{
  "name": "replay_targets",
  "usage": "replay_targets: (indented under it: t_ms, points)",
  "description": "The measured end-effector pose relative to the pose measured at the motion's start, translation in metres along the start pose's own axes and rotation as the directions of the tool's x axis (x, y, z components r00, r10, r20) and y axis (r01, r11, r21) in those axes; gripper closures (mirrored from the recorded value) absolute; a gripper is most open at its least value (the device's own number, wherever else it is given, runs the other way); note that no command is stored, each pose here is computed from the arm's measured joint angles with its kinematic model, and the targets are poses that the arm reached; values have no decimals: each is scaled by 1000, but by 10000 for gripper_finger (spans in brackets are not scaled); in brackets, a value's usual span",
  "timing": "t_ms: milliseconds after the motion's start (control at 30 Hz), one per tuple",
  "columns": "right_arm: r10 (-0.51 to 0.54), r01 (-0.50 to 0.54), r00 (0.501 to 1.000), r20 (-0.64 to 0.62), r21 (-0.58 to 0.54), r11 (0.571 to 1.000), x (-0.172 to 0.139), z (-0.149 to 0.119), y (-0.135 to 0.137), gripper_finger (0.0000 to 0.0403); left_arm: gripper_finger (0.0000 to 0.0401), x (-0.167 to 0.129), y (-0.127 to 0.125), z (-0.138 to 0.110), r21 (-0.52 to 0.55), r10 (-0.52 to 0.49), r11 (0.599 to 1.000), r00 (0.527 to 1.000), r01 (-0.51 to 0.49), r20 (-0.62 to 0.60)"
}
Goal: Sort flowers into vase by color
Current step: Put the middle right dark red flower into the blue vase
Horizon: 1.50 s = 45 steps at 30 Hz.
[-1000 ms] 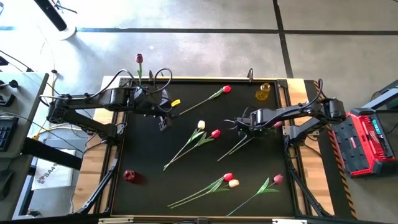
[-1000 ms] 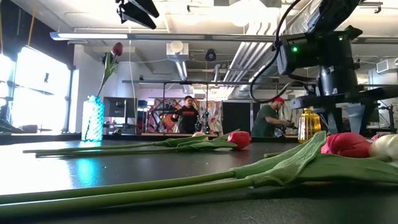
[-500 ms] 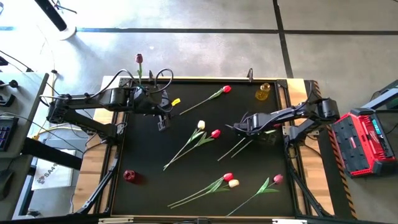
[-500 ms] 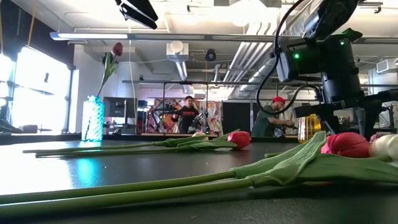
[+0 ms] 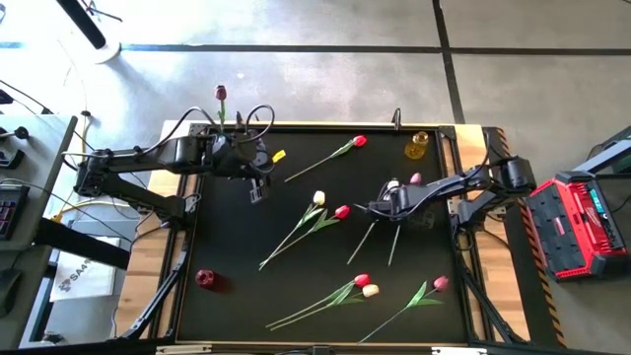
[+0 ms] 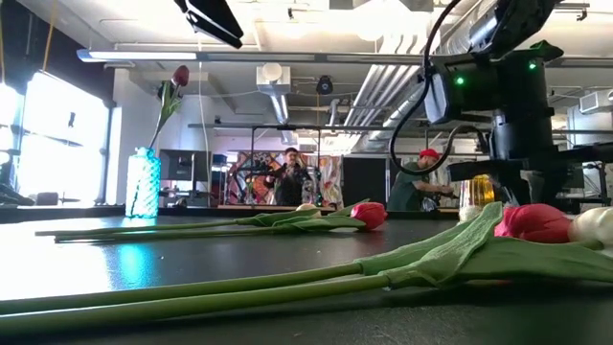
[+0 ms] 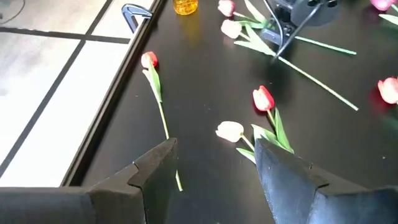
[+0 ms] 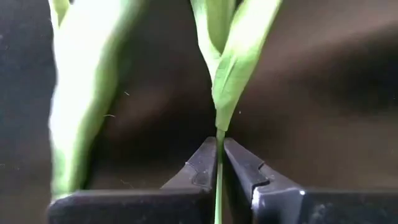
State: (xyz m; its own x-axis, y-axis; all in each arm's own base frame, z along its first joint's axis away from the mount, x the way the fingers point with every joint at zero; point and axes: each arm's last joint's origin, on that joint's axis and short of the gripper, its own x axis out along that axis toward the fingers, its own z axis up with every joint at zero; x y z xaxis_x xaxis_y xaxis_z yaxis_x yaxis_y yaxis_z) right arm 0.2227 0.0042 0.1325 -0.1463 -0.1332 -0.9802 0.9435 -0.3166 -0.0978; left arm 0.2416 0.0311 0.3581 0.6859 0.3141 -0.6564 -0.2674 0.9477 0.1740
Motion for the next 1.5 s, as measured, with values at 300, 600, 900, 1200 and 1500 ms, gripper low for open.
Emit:
replay_targets:
  t_ms: [300,600,900,1200,1500]
  points:
    - [223,-219,974,38,-81,972,-46,-22,9,402,200,1,6,3,-127,-18,992,999,22,27]
    - [494,-424,846,202,-308,852,-119,-34,17,402,213,12,0,24,-196,-178,955,961,221,213]
    - [646,-328,711,280,-680,656,-168,-33,28,403,215,28,-6,37,-247,-254,910,918,333,304]
    - [831,-255,521,193,-894,367,-207,-38,50,403,215,28,-6,42,-274,-239,900,908,340,345]
    - [916,-217,340,213,-930,297,-227,-40,60,403,215,24,-15,47,-324,-198,885,898,336,392]
